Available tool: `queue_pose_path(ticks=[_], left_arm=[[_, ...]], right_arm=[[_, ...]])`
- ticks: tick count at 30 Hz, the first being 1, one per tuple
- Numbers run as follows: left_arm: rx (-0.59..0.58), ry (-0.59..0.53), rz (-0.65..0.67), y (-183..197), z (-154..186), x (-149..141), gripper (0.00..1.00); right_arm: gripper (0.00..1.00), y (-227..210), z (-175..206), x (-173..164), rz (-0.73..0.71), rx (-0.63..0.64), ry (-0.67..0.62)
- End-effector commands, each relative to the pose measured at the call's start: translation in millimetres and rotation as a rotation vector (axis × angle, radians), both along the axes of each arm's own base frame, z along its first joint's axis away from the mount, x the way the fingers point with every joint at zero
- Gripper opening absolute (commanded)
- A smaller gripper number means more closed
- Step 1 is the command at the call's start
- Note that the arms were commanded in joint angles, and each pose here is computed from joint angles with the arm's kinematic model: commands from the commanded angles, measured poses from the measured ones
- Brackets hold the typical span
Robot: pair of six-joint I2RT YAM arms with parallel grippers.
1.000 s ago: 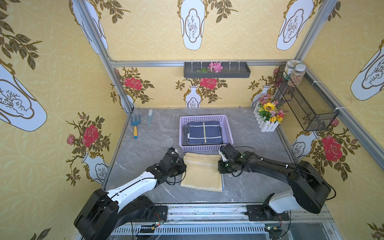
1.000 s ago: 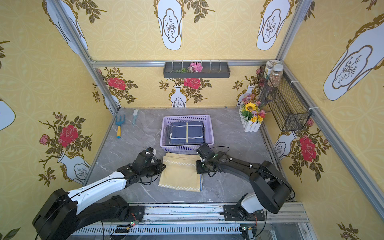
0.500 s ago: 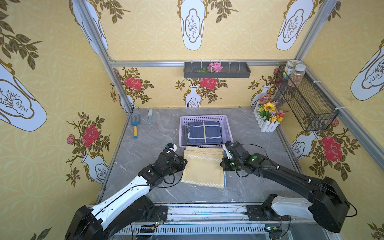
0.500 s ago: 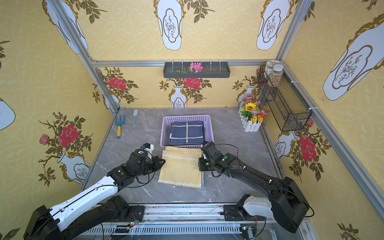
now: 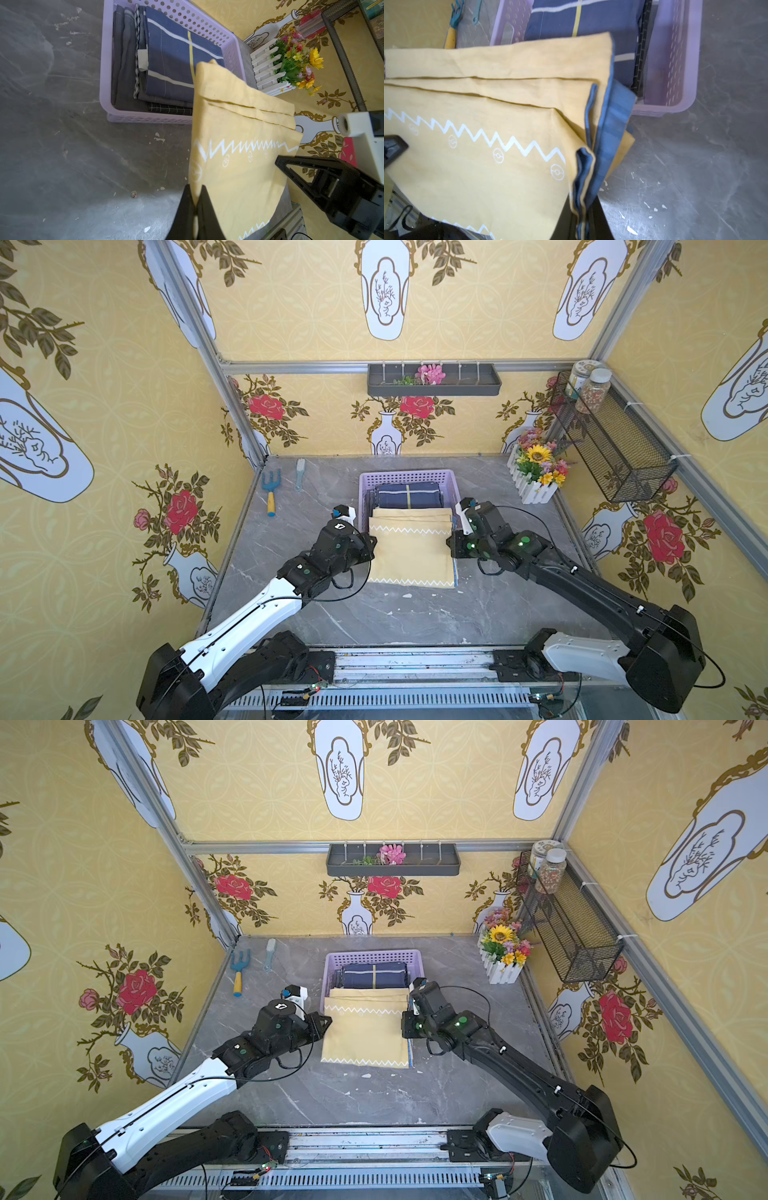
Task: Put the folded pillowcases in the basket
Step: Place the pillowcase in the basket.
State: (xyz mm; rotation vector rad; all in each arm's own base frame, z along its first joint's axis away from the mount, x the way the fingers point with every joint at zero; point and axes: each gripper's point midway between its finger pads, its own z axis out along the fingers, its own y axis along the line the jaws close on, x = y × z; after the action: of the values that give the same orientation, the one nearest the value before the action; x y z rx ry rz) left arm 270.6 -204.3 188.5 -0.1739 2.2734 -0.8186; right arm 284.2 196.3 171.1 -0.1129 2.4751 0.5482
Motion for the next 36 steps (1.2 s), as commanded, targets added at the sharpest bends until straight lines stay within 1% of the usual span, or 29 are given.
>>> queue_pose_path(ticks=[1,4,9,15,18,19,24,29,36], left_arm=[[0.037,-0.101,0.026,3,18,24,0.0],[0.028,-0.148,0.021,0,34,44,0.0],[0.032,-0.212,0.015,-4,51,79,0.0],[0.04,-0.242,0.004,-8,56,112,0.0],[0.042,-0.245,0.002,-10,52,124,0.0],[0.046,-0.24,0.024,0,50,131,0.0],[0.055,-0.216,0.04,9,34,149,0.0],[0.052,-0.192,0.042,12,19,163,0.0],[0.046,-0.161,0.025,6,-2,178,0.0]], right_arm=[[0.07,-5,14,21,0.003,0.003,-0.053],[0.07,-7,25,42,0.001,0.018,-0.081],[0.07,-8,41,79,0.005,0.041,-0.123],[0.07,-2,50,116,0.023,0.054,-0.156],[0.07,0,49,132,0.032,0.054,-0.152],[0.07,1,47,137,0.033,0.053,-0.152],[0.07,2,37,159,0.048,0.041,-0.135],[0.07,2,25,174,0.055,0.035,-0.115],[0.07,-2,6,188,0.048,0.036,-0.077]])
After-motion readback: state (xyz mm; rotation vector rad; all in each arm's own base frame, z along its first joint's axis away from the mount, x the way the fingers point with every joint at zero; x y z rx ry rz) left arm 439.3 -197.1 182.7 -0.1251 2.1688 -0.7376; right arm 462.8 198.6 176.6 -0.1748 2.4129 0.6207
